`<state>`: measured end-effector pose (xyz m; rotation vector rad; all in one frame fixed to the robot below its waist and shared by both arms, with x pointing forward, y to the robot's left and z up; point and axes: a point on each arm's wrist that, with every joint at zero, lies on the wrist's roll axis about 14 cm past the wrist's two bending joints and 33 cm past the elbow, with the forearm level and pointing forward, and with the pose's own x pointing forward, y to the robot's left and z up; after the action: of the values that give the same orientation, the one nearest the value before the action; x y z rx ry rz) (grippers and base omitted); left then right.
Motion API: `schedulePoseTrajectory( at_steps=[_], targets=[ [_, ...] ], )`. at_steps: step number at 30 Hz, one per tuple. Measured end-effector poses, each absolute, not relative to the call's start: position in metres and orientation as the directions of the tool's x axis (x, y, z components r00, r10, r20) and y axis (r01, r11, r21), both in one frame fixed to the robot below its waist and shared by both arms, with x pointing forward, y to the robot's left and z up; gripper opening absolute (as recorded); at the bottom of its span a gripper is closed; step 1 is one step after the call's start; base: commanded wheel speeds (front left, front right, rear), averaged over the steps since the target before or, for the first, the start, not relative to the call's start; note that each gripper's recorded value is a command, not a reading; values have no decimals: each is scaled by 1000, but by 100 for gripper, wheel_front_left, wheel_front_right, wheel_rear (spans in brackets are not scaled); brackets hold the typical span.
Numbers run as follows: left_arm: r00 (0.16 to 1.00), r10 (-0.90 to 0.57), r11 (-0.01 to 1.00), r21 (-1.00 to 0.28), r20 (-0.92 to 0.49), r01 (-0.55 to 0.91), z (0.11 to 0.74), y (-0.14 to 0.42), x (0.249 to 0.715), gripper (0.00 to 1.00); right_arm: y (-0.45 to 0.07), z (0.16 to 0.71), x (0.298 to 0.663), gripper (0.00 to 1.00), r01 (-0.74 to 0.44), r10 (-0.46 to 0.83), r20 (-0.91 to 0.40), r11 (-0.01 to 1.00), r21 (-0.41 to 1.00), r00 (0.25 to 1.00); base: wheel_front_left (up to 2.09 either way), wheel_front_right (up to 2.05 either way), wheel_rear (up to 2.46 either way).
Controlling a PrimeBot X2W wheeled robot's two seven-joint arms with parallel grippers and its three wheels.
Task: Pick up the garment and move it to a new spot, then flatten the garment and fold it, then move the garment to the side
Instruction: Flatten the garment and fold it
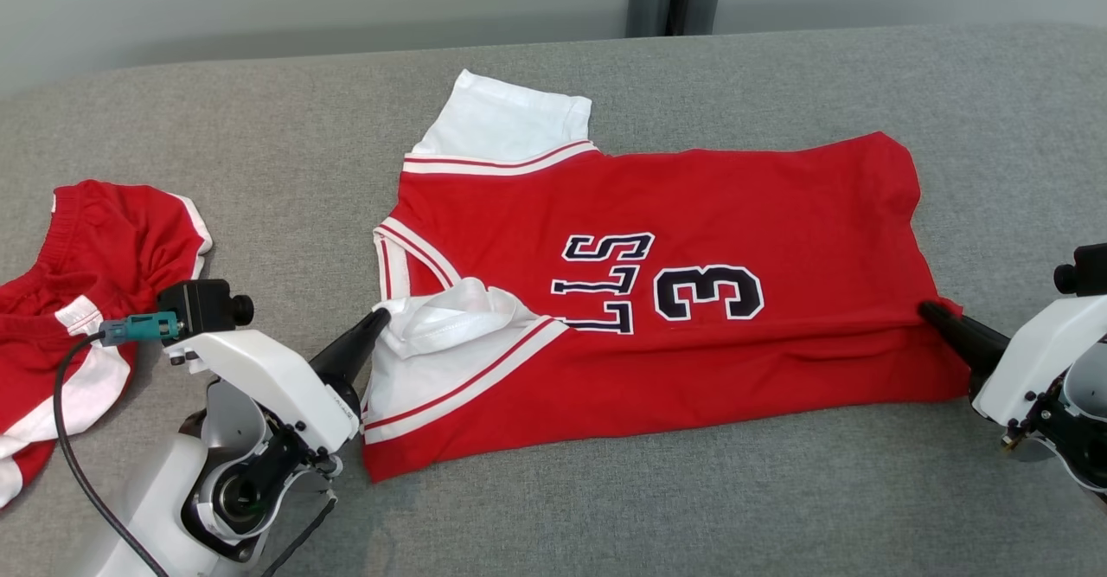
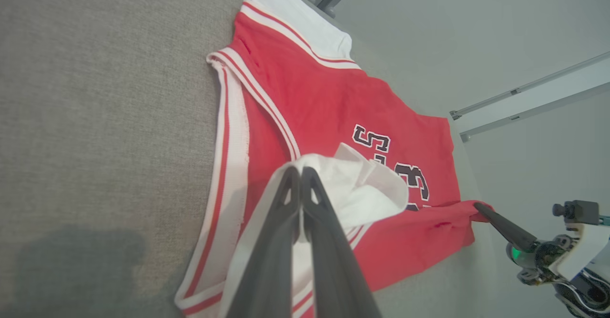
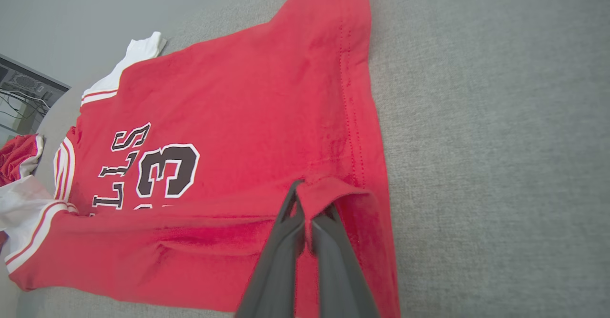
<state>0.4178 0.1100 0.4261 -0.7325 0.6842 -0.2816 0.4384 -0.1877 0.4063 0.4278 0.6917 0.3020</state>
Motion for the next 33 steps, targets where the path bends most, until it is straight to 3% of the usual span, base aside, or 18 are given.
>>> schedulePoseTrajectory(
  at_steps=[1,2,3,4,5,12,22,27,33],
  targets=[
    [751,-460,722,-692,-474,6,426,110,419,0,-188,406,439,100,-124,401,-544,871,474,737,0,0,0],
    [753,-454,727,-686,-476,5,425,111,420,5,-188,405,440,100,-122,399,-543,871,476,739,0,0,0],
    [754,-447,735,-678,-482,2,422,112,420,32,-187,405,440,100,-116,398,-543,870,480,739,0,0,0],
    [756,-434,746,-666,-489,-2,420,113,420,88,-187,404,440,100,-115,399,-544,869,481,738,0,0,0],
    [757,-424,752,-659,-497,-12,417,115,420,100,-186,404,440,100,-115,399,-544,869,482,738,0,0,0],
    [821,-343,787,-617,-456,-13,422,124,428,100,-192,411,442,100,-117,377,-516,877,467,769,0,0,0],
    [976,-140,841,-541,-168,27,474,137,439,100,-226,456,451,100,-203,284,-314,942,268,906,0,0,0],
    [993,-80,886,-463,-88,31,484,136,429,100,-247,505,466,100,-197,217,-150,971,139,965,0,0,0],
    [999,15,929,-370,45,3,517,146,421,100,-242,504,435,100,-161,166,-50,983,86,985,0,0,0]
  ],
)
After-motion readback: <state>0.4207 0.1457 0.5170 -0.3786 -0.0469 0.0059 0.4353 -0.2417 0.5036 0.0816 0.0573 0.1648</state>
